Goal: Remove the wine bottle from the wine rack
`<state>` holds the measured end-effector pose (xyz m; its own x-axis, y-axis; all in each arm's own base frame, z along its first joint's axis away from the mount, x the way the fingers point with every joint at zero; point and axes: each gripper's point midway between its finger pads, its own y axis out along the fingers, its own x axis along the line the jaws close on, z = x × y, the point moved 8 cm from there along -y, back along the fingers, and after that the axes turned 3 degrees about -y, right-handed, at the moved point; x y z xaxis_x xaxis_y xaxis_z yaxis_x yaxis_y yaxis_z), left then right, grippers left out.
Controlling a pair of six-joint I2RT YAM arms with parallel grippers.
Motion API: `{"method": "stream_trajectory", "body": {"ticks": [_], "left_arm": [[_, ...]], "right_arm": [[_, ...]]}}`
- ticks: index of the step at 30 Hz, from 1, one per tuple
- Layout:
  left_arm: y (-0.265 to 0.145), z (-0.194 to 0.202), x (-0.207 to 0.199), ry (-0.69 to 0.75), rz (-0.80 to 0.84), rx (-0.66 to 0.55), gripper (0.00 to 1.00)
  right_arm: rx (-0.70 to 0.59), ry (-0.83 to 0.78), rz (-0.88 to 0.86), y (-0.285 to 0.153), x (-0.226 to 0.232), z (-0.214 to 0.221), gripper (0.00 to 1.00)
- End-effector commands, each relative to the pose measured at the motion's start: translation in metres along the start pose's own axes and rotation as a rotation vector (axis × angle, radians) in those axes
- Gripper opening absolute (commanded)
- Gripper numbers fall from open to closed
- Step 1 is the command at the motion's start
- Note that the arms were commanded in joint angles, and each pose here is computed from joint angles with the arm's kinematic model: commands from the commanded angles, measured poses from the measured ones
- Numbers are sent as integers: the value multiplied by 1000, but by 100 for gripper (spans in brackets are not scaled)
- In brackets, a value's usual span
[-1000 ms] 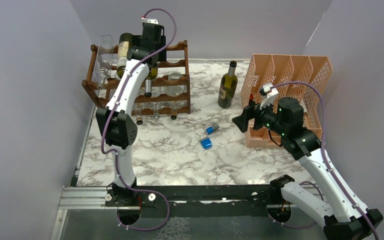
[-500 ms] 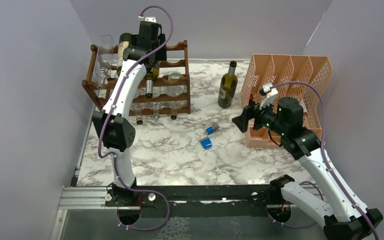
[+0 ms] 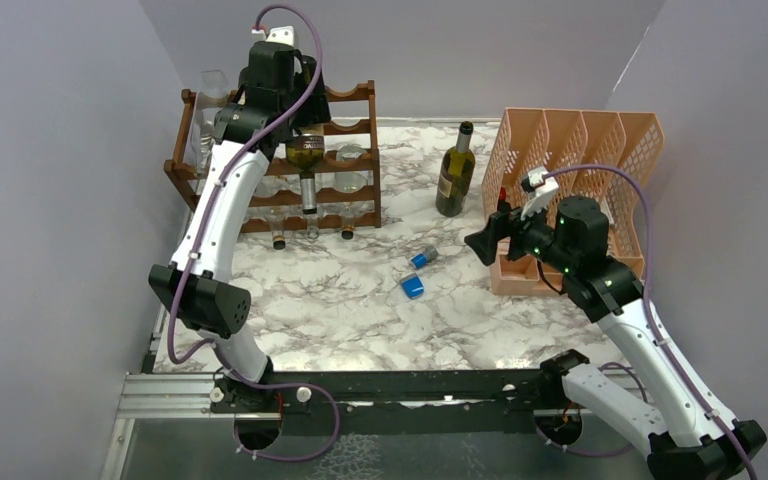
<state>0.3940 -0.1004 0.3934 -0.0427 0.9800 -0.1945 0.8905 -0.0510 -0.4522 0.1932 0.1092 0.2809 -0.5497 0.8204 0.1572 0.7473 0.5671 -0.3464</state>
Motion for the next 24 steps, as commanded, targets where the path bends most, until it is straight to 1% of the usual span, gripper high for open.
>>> {"method": "stream_trajectory", "body": {"ticks": [1,6,8,10,14,17,20,23,24], "left_arm": [[-15,-26,-8,-61,67,-142,36],[20,-14,-5,-30,6,-93,30],[27,-12,-3,-19,-21,-90,29],[30,-13,-1,-5,-39,-93,23],[26,-16,-2,7,-9,-92,18],[19,-14,-5,1,40,-79,17],[8,-14,-6,-19,83,-76,14],[3,-14,-5,-45,108,-69,10],[-9,-19,-4,-56,124,-92,9]], "right_arm": [[-22,-2,-8,3,0,-2,100],[-7,0,2,6,-2,-3,100],[-9,-5,6,6,-2,-4,100],[-9,-8,7,5,-2,-4,100],[-3,-27,-60,8,2,0,99],[-2,-36,-137,15,8,-1,100],[9,-43,-228,23,13,-7,100],[7,-40,-271,31,16,-13,100],[6,-36,-273,32,16,-14,100]]}}
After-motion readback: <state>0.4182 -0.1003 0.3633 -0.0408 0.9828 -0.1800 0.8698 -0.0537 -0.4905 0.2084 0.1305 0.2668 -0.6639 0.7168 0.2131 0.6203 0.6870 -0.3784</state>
